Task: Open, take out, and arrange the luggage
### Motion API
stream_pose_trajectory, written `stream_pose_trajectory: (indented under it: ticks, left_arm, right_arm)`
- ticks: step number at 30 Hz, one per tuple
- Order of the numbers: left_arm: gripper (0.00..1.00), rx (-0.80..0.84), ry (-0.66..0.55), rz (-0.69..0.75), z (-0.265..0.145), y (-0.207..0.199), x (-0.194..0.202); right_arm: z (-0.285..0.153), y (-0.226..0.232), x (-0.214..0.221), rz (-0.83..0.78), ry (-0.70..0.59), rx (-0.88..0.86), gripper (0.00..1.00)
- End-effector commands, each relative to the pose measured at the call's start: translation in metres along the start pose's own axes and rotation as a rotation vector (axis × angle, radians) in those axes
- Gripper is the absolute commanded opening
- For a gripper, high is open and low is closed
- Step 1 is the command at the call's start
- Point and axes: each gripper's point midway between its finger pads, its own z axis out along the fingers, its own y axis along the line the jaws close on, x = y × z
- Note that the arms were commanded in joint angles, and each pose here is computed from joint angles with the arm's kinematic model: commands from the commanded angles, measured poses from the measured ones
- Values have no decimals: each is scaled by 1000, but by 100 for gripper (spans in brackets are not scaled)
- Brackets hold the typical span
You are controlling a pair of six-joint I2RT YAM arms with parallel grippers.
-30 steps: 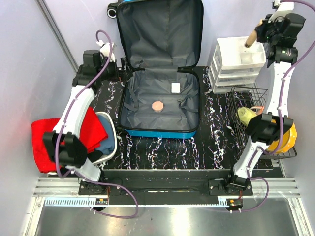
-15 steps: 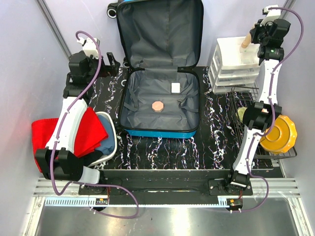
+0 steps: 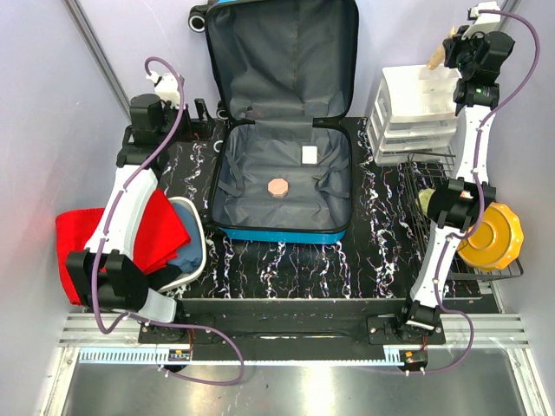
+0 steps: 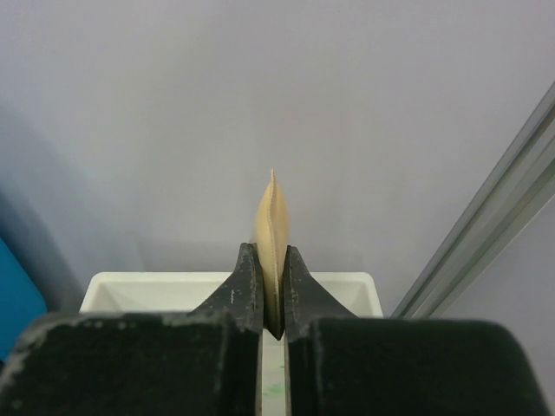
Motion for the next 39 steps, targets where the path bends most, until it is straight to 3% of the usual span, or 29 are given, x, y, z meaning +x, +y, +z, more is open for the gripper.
stream_pose_trajectory:
  ticks: [1, 10, 14, 15, 18, 24, 26, 27, 30, 35, 36, 39]
  left_arm:
    - [99, 29, -4, 23, 5, -8, -14]
    - [99, 44, 94, 92, 21, -17, 8]
    - [99, 44, 59, 122, 22, -16, 8]
    - [99, 41, 32, 132, 23, -16, 2]
    - [99, 116, 44, 199, 23, -26, 0]
    - [99, 129, 129, 134, 40, -27, 7]
    - [99, 128, 138, 108, 43, -27, 10]
    - [99, 129, 136, 101, 44, -28, 10]
    - [99, 125, 130, 89, 46, -27, 11]
    - [99, 110, 132, 46, 47, -26, 12]
    - [99, 102, 133, 47, 47, -25, 12]
    - [99, 86, 130, 50, 44, -22, 12]
  right_arm:
    - [7, 5, -12, -7, -74, -26, 0]
    - [16, 11, 16, 3, -35, -56, 5]
    - [17, 13, 17, 10, -33, -49, 32]
    - [18, 14, 16, 11, -35, -50, 45]
    - [15, 14, 4, 21, -54, -41, 68]
    - [-10, 23, -62, 41, -146, -71, 77]
    - [-17, 36, -66, 69, -123, -105, 79]
    - [-29, 48, -84, 73, -132, -145, 79]
    - [-47, 92, -83, 103, -50, -238, 80]
    - [-71, 175, -47, 198, 131, -360, 82]
    - [-76, 213, -23, 247, 203, -413, 82]
    - [-91, 272, 7, 251, 283, -466, 85]
